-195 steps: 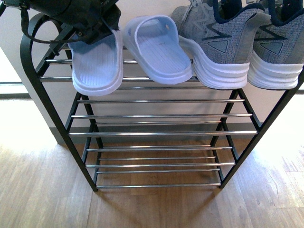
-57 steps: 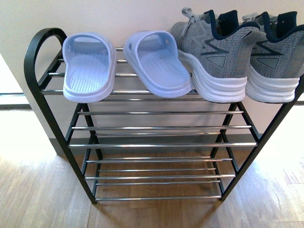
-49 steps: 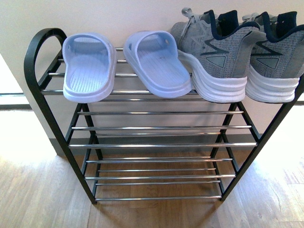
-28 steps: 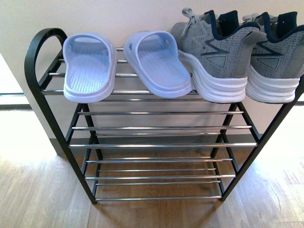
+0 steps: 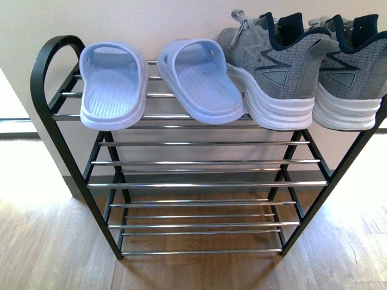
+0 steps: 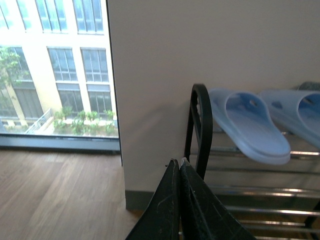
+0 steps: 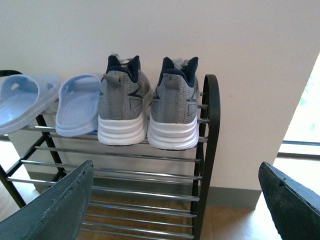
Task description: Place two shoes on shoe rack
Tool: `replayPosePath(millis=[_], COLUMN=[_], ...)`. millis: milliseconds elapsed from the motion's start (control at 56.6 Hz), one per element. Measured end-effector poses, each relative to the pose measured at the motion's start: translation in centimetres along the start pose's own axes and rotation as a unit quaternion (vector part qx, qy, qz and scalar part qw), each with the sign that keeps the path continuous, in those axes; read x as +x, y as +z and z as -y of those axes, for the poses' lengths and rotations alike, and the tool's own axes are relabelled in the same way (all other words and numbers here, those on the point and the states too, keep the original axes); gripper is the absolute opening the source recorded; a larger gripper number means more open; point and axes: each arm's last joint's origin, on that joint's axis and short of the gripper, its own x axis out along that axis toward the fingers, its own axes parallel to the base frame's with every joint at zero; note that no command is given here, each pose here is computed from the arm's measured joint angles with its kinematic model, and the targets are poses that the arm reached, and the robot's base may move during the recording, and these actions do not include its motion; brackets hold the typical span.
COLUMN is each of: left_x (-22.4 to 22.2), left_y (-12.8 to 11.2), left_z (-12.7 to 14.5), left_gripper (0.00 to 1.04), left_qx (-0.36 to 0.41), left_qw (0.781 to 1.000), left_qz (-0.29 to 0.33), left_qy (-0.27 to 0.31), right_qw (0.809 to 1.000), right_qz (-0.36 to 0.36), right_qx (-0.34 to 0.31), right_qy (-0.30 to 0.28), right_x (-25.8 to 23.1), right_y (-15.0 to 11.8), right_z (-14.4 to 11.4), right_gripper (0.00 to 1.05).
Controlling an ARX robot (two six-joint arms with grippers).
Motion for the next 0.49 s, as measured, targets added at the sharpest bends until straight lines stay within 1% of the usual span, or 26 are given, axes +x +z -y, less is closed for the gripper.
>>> replayPosePath(millis=[159,354,442,495], left_x=[-0.01,-0.01,-0.01,-0.01], left_y=[-0.04,-0.05,-0.04,-0.04], left_z=[-0.02,-0.02,-0.02,-0.02], left_gripper=[0.01,0.31,0.47,0.54], left_qx=[0.000,0.000,0.000,0.000], left_qw=[1.000,1.000,1.000,1.000], left_qz=[-0.002,-0.002,-0.002,-0.002], left_qy=[0.001,0.001,0.001,0.001], right_qw=[1.000,1.000,1.000,1.000], right_qz=[0.000,0.000,0.000,0.000], right_qx=[0.000,0.000,0.000,0.000], right_qy=[0.000,0.001,0.002,0.002], right_x=[0.00,0.00,0.00,0.00], right_y=[0.00,-0.01,0.00,0.00], right_z=[0.00,0.00,-0.01,-0.01], right_gripper=[0.96,0.96,0.96,0.96])
